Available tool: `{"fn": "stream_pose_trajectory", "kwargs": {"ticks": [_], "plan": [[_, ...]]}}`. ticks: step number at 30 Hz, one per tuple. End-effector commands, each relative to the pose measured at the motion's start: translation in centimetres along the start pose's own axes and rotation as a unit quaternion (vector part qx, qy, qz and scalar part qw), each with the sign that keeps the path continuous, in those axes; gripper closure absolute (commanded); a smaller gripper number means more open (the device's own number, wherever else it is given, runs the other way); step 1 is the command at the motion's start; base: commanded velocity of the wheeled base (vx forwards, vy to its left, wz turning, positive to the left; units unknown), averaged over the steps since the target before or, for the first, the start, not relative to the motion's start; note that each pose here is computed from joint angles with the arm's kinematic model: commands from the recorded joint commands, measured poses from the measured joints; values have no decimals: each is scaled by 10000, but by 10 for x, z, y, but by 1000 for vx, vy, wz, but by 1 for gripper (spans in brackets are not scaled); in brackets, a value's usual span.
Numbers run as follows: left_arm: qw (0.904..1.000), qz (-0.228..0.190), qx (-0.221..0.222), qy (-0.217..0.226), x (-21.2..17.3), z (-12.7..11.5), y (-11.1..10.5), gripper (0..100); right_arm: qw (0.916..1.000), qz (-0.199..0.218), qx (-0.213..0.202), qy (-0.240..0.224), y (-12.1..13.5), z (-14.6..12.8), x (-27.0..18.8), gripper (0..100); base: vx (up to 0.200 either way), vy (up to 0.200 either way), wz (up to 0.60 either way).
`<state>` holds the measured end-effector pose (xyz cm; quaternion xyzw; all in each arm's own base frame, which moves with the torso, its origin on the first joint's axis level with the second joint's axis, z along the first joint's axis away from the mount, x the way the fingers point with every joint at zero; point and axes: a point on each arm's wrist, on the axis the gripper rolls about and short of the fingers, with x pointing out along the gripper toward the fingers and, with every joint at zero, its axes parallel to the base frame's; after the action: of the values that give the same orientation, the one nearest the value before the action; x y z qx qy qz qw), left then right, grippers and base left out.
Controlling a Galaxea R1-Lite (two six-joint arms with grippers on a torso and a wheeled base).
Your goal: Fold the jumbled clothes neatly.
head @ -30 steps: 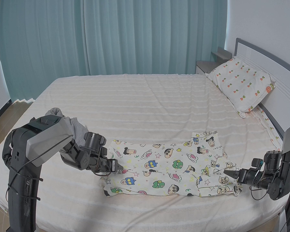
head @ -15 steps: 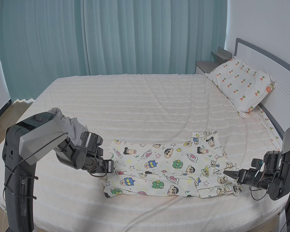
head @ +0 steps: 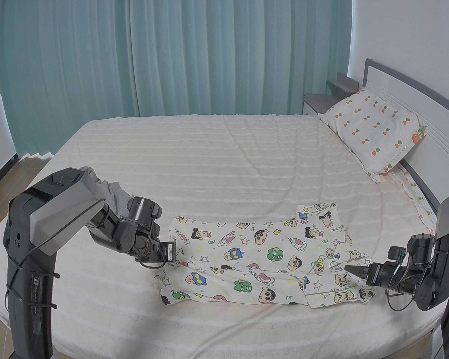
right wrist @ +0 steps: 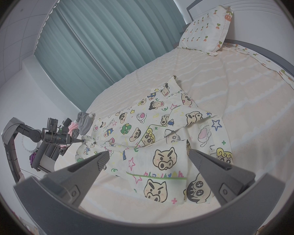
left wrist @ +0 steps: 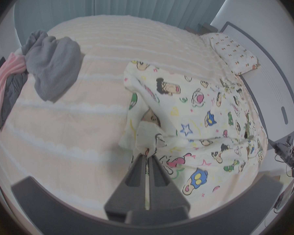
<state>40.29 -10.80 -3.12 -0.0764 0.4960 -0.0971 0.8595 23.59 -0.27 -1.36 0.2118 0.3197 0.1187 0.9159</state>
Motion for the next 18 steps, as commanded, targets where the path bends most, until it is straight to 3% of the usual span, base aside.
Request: {"fn": "stream_pose_trajectory", "kwargs": {"ticks": [1, 10, 18], "plan": [[10000, 9, -47, 66, 7, -4, 0, 0, 10000, 10, -15, -37, 0, 1, 0, 0, 0, 0, 0], [9998, 0, -193, -30, -5, 0, 0, 0, 10000, 16, -11, -33, 0, 1, 0, 0, 0, 0, 0], [9932, -275, -946, -628, -55, 26, -12, 0, 10000, 18, -14, -40, 1, 1, 0, 0, 0, 0, 0]]}}
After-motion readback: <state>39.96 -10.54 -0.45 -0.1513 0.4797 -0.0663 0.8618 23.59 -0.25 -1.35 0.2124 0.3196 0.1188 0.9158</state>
